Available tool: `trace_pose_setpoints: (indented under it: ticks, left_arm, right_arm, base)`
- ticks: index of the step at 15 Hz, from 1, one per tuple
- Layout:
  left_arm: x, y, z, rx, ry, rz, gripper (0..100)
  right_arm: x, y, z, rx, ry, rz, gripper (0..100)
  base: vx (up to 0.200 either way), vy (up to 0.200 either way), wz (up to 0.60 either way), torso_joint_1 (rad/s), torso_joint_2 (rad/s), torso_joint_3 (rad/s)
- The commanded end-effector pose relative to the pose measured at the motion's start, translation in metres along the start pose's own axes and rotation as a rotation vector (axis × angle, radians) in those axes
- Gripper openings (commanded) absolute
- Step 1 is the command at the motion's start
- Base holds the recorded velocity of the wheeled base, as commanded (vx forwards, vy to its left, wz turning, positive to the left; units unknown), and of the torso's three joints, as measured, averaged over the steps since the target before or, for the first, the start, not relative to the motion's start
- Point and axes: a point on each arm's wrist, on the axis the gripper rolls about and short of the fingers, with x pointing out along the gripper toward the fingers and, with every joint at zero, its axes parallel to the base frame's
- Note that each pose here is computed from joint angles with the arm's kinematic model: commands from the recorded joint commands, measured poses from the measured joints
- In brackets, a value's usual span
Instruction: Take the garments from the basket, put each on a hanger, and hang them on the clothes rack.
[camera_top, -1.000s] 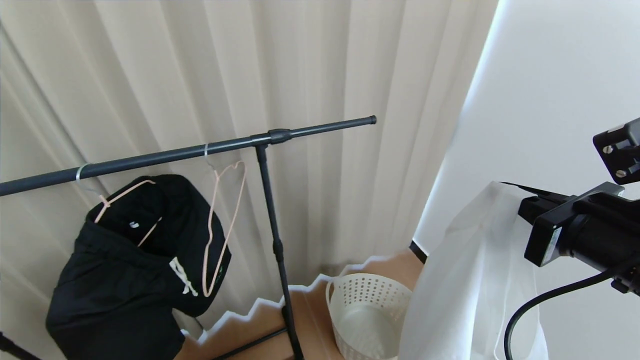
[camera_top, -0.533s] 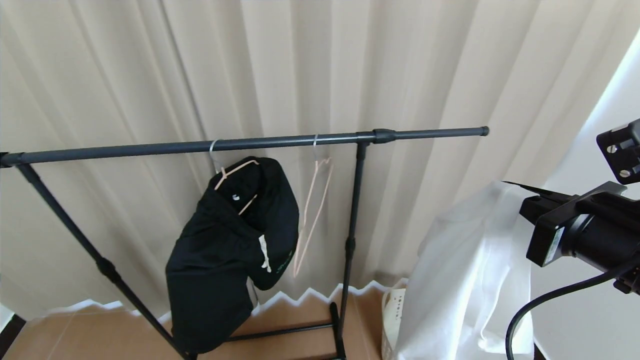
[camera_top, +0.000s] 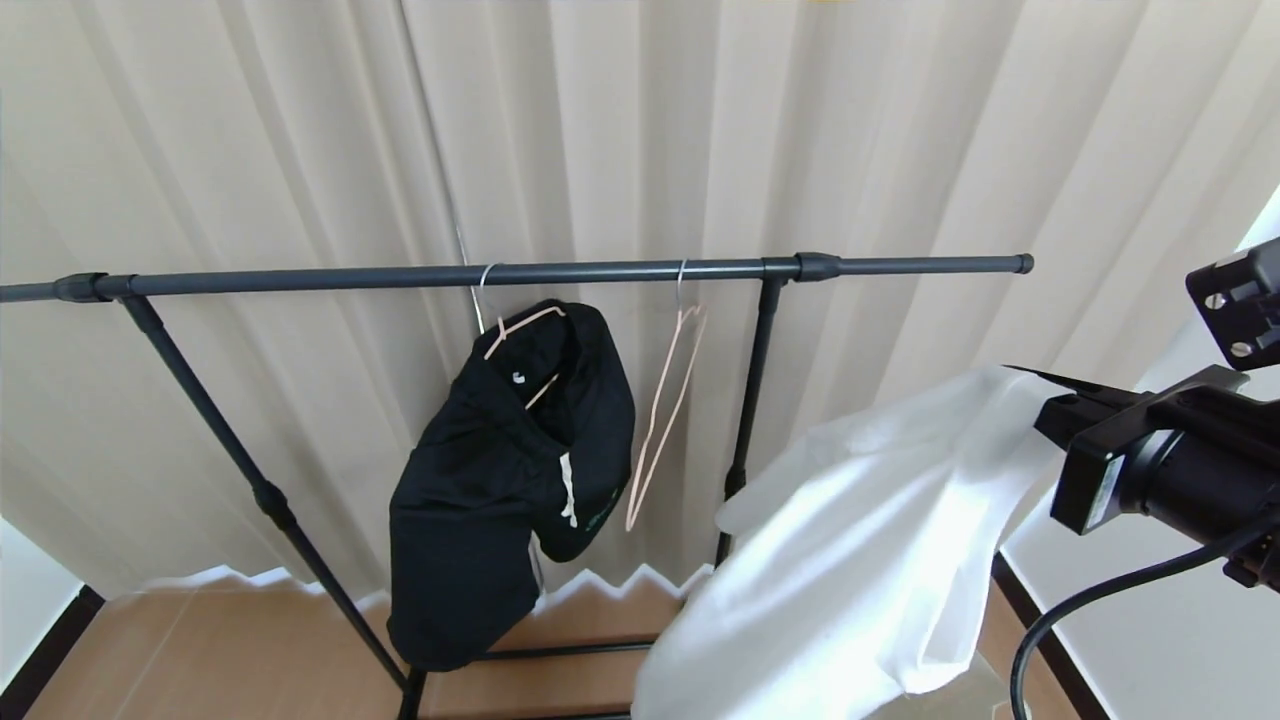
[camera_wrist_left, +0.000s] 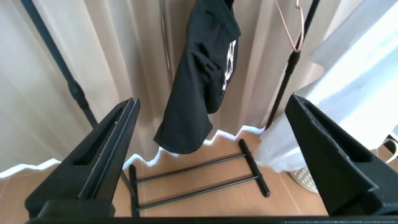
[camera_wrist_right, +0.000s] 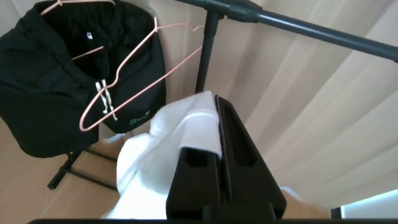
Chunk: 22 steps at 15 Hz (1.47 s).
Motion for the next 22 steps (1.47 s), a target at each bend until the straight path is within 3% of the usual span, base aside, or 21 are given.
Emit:
trace_pose_setpoints:
  ticks: [1,6,9,13,15,17,19,20,22]
  left_arm:
    - [0.000,0.000,0.000,0.000,0.001,-0.001,100]
    - [0.000,0.000,0.000,0.000,0.001,-0.001,100]
    - [0.000,0.000,0.000,0.000,0.001,-0.001,100]
    - [0.000,0.000,-0.001,0.000,0.002,0.001,100]
    - [0.000,0.000,0.000,0.050,0.005,-0.001,100]
    - [0.001,0.001,0.020,0.063,0.012,-0.002,100]
    - [0.020,0.008,0.070,-0.095,0.103,-0.003,100]
    - [0.040,0.012,0.089,-0.145,0.181,-0.001,100]
    - [0.069,0.018,0.102,-0.171,0.345,-0.012,100]
  right_arm:
    - [0.000,0.000,0.001,0.000,-0.003,0.002,0]
    - [0.001,0.000,0.000,-0.001,0.001,0.001,0]
    - [0.001,0.001,-0.002,-0.001,0.007,0.003,0]
    - [-0.002,0.001,-0.004,-0.006,0.009,0.009,0]
    - [0.001,0.012,-0.002,-0.045,0.020,0.044,0]
    - [0.024,0.020,0.007,-0.051,0.059,-0.007,0]
    - [0.065,0.031,0.025,0.004,0.149,-0.019,0]
    - [0.079,0.036,0.030,0.050,0.228,-0.021,0]
    - [0.109,0.048,0.017,0.176,0.350,-0.046,0]
  base:
    - [-0.200,0.000,0.00,-0.017,0.01,0.007]
    - [-0.040,0.000,0.00,-0.004,0.00,0.000]
    - [-0.200,0.000,0.00,0.023,0.01,-0.002]
    - [0.000,0.000,0.00,0.000,0.00,0.000]
    - [0.000,0.000,0.00,0.000,0.00,0.000]
    - [0.000,0.000,0.00,0.000,0.00,0.000]
    - [0.000,0.000,0.00,0.000,0.00,0.000]
    - [0.000,0.000,0.00,0.000,0.00,0.000]
    - [0.000,0.000,0.00,0.000,0.00,0.000]
